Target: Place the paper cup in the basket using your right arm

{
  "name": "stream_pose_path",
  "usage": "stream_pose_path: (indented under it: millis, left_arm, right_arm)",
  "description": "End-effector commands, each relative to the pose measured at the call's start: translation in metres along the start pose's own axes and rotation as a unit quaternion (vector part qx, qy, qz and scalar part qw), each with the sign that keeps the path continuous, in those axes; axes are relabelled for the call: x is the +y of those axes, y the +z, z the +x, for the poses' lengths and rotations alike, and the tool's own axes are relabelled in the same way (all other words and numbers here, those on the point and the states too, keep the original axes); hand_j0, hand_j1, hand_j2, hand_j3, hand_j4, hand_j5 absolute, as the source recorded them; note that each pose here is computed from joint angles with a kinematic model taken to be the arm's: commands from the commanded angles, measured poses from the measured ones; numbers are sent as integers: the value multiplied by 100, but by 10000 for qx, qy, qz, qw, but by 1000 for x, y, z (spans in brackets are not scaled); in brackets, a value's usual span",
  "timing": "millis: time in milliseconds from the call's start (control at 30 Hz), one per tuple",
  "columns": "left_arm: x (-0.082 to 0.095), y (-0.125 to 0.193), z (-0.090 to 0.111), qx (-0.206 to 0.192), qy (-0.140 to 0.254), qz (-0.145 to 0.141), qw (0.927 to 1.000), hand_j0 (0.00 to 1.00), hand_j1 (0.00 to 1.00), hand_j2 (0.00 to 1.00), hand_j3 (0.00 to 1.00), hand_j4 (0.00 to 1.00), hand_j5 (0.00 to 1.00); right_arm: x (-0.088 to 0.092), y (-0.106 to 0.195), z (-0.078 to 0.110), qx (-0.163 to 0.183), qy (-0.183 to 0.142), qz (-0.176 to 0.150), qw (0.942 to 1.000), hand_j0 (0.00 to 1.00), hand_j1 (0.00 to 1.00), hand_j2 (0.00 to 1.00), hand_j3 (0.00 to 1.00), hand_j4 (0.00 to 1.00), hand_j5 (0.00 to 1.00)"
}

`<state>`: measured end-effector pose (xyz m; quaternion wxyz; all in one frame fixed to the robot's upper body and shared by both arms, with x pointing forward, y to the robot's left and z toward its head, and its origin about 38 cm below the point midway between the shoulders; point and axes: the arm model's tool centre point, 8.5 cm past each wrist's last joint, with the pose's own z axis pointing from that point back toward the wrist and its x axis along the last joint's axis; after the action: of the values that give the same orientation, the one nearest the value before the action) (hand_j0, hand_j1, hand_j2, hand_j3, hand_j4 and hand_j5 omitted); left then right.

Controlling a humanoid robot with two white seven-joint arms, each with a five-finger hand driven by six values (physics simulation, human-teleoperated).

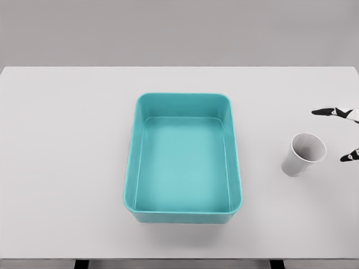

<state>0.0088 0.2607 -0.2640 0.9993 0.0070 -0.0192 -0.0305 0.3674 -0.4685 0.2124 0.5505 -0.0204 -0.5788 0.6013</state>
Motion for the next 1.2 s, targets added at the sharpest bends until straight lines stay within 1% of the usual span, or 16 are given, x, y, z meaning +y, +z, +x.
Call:
stream_pose_path:
  millis: [0,133,300,333,400,467,700,733,933,1167]
  left_arm:
    - [0,0,0,-4,0,0,10000,100,100,100,100,100,100]
    - [0,0,0,-4,0,0,10000,100,100,100,100,100,100]
    - [0,0,0,4,0,0,10000,100,100,100,100,100,100]
    - [0,0,0,4,0,0,10000,100,100,100,100,100,100]
    - [0,0,0,4,0,0,10000,100,100,100,100,100,100]
    - [0,0,0,-4,0,0,10000,100,100,100,100,100,100]
    - [0,0,0,-4,0,0,10000,100,100,100,100,100,100]
    - [0,0,0,-4,0,0,10000,100,100,100,100,100,100]
    - [0,0,0,4,0,0,10000,100,100,100,100,100,100]
    - [0,0,0,4,0,0,10000,100,100,100,100,100,100]
  right_arm:
    - [-1,0,0,-4,-47,-38,10000,100,100,100,100,100,100]
    - [6,0,-4,21,-109,16,9999,100,100,100,100,100,100]
    - [13,-5,-3,-37,-157,69,9998,100,100,100,100,100,100]
    - [17,-8,-2,-74,-184,112,9997,100,100,100,100,100,100]
    - [19,-13,3,-181,-167,147,9996,100,100,100,100,100,100]
    - [22,-16,3,-209,-202,168,9994,100,100,100,100,100,100]
    - [26,-20,6,-281,-195,238,9991,100,100,100,100,100,100]
    - [29,-23,8,-323,-200,295,9988,100,100,100,100,100,100]
    - [34,-27,12,-404,-210,371,9983,100,100,100,100,100,100]
    - [39,-33,12,-467,-262,370,9979,100,100,100,100,100,100]
